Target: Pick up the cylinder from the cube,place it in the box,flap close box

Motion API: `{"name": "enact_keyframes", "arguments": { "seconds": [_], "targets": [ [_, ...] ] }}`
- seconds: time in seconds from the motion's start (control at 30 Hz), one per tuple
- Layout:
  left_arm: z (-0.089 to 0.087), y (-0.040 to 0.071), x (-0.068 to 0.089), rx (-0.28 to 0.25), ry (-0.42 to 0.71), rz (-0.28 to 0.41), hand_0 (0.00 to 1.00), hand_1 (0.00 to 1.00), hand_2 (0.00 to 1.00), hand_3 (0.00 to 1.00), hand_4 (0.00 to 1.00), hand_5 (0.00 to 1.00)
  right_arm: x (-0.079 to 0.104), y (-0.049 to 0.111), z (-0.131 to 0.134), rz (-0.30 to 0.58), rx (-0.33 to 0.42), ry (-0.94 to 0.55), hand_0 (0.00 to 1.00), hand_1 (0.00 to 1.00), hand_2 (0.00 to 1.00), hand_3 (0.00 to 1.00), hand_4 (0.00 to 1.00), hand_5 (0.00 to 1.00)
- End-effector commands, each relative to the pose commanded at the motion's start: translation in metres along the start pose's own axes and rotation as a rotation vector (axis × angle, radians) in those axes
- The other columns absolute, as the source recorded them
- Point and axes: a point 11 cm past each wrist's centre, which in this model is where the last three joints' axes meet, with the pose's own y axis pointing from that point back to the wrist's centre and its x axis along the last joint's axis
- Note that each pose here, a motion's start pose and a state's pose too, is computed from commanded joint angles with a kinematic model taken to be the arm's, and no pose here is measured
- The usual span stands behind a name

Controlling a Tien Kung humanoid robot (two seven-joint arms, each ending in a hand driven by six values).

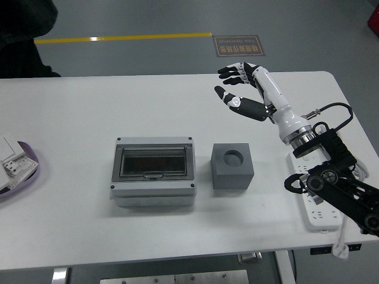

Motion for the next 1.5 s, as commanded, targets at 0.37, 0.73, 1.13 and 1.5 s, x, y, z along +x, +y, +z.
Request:
{"name": "enact_keyframes", "arguments": {
  "seconds": [0.37,0.73,1.13,1.5],
  "targets": [
    [-0.001,0.000,0.001,0.001,-0.003,0.001,0.513,0.570,0.564,0.607,0.724,0.178,0.012,0.004,0.014,0.087,0.010,-0.200,0.632,0.603,0.610,0.633,0.698,0.326],
    [-0.001,0.000,0.000,0.000,-0.003,-0.001,0.513,0.570,0.563,0.607,0.725,0.181,0.022,0.006,0.013,0.126,0.020,-0.193,0.632,0.600,0.610,0.637,0.671,0.291],
    [0.001,0.000,-0.002,-0.004,-0.007,-0.004,0.513,0.571,0.564,0.607,0.725,0.181,0.023,0.006,0.012,0.132,0.023,-0.180,0.636,0.603,0.609,0.637,0.667,0.285],
    [-0.001,0.000,0.000,0.002,-0.003,-0.001,0.513,0.570,0.563,0.607,0.723,0.178,0.027,0.007,0.011,0.155,0.031,-0.190,0.639,0.602,0.608,0.637,0.674,0.279]
  ]
}}
